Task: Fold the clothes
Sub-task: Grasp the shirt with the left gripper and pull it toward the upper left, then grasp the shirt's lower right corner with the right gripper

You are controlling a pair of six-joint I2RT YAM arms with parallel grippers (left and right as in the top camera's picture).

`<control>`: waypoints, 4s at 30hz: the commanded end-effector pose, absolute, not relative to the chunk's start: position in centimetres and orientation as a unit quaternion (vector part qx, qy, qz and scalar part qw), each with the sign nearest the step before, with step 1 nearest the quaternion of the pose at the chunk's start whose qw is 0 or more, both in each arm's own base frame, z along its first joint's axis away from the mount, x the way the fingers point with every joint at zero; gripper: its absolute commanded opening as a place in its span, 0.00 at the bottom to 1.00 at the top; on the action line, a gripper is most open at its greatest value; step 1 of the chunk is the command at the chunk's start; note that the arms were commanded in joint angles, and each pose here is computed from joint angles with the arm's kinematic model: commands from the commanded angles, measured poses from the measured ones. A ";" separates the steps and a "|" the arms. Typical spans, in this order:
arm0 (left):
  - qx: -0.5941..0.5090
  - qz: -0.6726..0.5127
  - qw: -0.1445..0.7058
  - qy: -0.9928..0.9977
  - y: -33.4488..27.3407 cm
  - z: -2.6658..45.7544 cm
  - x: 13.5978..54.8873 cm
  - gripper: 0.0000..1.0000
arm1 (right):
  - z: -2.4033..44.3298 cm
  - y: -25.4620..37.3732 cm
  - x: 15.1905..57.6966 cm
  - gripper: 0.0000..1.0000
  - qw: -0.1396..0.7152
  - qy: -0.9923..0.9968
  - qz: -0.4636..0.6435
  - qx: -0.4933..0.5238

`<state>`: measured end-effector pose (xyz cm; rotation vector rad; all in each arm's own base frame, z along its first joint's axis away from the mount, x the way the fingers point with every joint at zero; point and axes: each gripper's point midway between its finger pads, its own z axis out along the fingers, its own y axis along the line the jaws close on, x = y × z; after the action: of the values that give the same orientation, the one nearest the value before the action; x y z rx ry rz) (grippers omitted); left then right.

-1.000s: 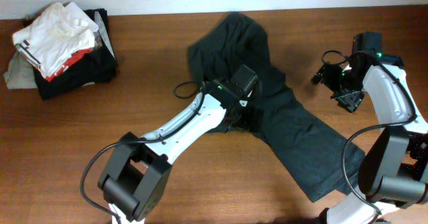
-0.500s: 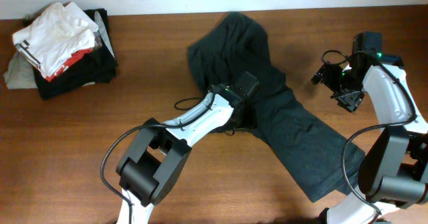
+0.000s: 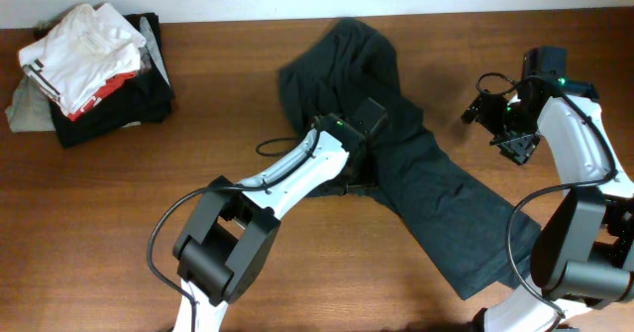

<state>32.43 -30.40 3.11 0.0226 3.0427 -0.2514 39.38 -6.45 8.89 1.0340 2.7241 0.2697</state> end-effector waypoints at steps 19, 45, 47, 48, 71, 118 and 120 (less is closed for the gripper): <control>-0.003 -0.057 0.060 0.997 -30.6 0.8 33.4 0.65 | 8.7 -6.3 39.4 0.99 0.105 0.927 0.088 0.348; 0.044 -0.075 0.041 0.995 -31.5 2.7 33.0 0.04 | 8.5 -6.3 39.4 0.99 0.104 0.927 0.088 0.348; 0.044 -0.073 0.043 0.995 -31.6 3.5 33.2 0.01 | 8.5 -6.3 39.4 0.99 0.104 0.927 0.088 0.348; 0.055 -0.072 0.048 0.995 -31.7 4.1 33.5 0.01 | 8.5 -6.3 39.4 0.99 0.104 0.927 0.088 0.348; -0.294 0.116 0.108 0.942 2.7 11.5 45.5 0.01 | 9.1 6.9 36.4 0.99 0.034 0.977 0.203 0.049; -0.322 0.114 0.078 0.937 5.2 8.5 44.7 0.02 | 6.8 13.0 22.2 0.04 -0.120 0.992 0.024 0.009; -0.322 0.114 0.078 0.937 5.2 8.5 44.7 0.02 | 8.9 11.9 24.8 0.04 -0.085 0.995 0.045 0.020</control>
<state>44.87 5.02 8.89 -0.9542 2.7989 0.3296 20.84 13.11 5.55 0.0621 3.4549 0.0528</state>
